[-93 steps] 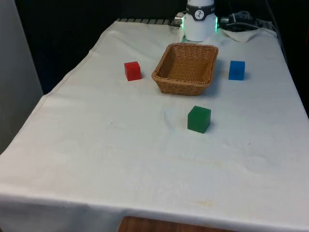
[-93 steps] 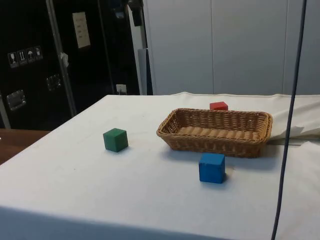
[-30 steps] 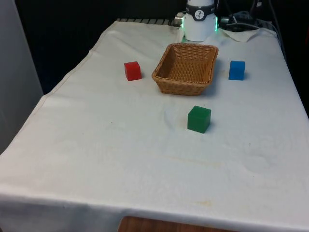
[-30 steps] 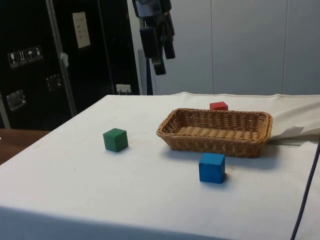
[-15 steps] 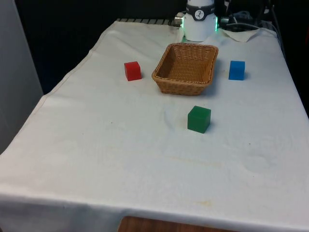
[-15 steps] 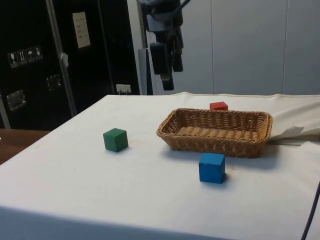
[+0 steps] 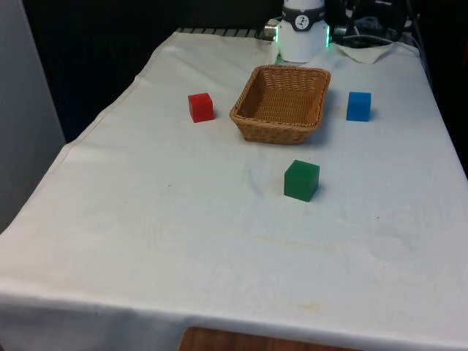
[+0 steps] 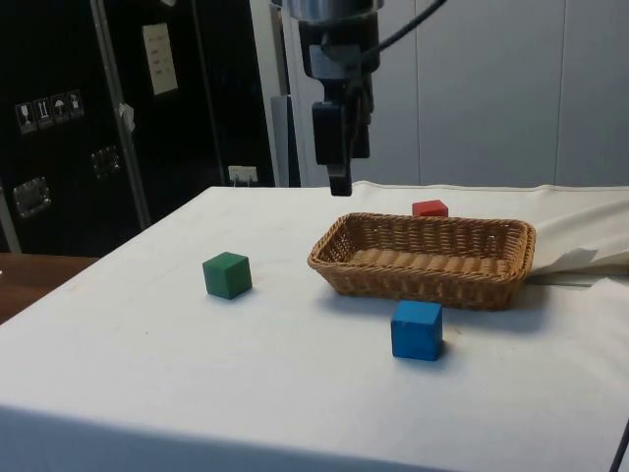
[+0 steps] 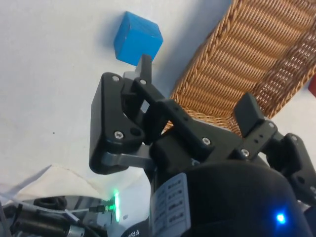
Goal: Pick up the blue cube and place it into the basket.
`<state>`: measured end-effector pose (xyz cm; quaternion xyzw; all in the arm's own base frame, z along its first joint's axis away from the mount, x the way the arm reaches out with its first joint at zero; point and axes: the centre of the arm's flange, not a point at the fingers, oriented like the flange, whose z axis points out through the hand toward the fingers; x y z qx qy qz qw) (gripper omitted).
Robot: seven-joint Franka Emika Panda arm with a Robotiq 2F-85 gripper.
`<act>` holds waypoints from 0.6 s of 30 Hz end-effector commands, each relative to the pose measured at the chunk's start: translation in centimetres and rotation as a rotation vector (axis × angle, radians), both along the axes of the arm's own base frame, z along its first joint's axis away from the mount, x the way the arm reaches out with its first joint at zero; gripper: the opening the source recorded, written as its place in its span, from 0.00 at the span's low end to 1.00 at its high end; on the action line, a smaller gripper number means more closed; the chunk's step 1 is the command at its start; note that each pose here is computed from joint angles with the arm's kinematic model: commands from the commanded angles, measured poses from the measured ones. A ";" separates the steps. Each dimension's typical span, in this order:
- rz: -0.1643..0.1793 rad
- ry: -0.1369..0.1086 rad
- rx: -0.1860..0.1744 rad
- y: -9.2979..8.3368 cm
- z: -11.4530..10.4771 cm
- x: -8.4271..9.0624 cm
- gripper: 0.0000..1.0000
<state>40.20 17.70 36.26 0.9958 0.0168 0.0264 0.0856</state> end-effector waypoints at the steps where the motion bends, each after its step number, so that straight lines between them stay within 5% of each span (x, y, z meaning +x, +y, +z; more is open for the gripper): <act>1: 0.001 -0.009 0.001 0.0 -0.3 -0.4 1.00; 2: -0.002 -0.033 0.009 0.0 -0.5 -0.9 1.00; 7: -0.007 -0.053 0.023 0.1 -1.8 -2.2 1.00; 18: -0.021 -0.057 0.026 0.4 -4.0 -4.0 1.00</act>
